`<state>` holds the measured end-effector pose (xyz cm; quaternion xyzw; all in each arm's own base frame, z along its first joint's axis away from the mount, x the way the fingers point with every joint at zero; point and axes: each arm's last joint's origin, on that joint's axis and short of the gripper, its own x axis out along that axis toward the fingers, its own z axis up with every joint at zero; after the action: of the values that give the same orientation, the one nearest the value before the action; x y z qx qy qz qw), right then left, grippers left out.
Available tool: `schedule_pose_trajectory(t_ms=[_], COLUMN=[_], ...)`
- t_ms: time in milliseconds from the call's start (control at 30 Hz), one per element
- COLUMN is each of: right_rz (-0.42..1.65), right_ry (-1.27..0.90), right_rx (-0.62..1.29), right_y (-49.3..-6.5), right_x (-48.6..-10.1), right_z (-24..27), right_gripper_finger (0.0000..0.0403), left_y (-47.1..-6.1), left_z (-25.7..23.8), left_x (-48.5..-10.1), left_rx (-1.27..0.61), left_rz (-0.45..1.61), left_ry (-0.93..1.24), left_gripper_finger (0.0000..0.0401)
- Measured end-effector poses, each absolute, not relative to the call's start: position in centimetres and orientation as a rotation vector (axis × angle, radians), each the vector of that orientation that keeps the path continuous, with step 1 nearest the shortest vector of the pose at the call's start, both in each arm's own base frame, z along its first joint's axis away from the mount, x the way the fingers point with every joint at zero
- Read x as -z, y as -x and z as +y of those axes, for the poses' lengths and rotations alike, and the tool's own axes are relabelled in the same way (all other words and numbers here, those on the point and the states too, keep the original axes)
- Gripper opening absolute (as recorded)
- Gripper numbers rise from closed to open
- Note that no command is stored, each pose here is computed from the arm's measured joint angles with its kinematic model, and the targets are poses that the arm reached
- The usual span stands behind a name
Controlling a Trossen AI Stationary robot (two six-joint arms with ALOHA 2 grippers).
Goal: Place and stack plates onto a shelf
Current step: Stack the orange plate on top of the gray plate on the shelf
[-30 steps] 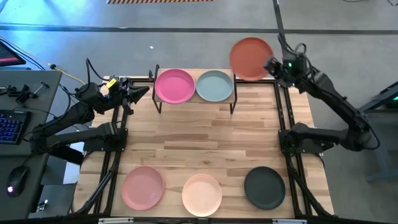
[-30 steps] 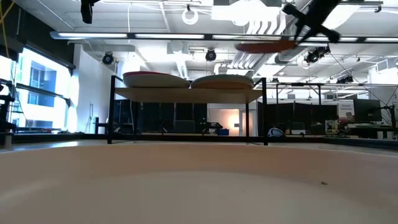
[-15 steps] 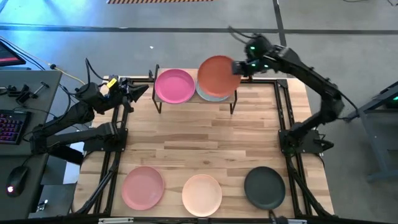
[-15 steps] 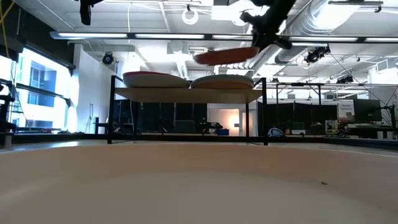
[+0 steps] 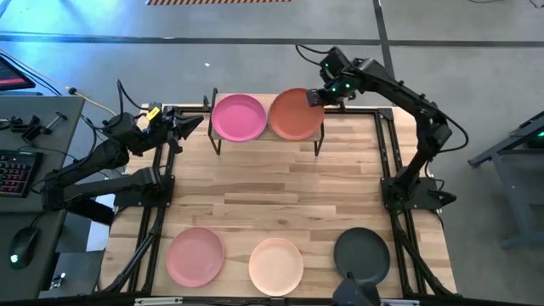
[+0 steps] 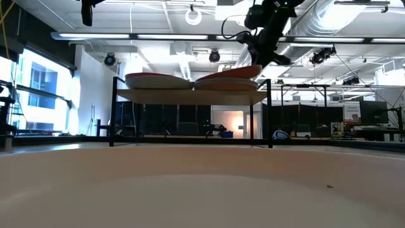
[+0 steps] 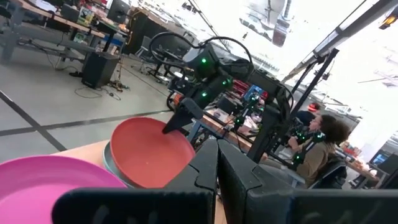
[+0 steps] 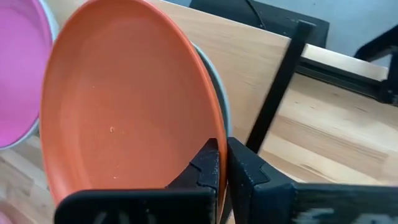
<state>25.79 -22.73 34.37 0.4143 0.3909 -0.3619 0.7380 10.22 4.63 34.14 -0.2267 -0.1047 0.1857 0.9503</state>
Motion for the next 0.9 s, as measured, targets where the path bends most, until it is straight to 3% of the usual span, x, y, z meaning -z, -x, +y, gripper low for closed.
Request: schedule_pose_trajectory(t_ms=[433, 900], right_rz=[0.840, 0.829], right_ry=[-0.888, -0.829], right_rx=[0.783, 0.725], right_y=[-26.1, -25.1], right_x=[-34.5, -36.1], right_z=[-22.7, -21.6], right_gripper_finger=[0.0010, 0.0191], left_y=[-10.2, -10.2], left_z=[4.6, 4.6], left_x=[-34.1, -34.1], left_rx=[-0.378, -0.379], left_rz=[-0.213, -0.213], left_ry=[0.461, 0.461], left_gripper_finger=[0.0000, 0.0000])
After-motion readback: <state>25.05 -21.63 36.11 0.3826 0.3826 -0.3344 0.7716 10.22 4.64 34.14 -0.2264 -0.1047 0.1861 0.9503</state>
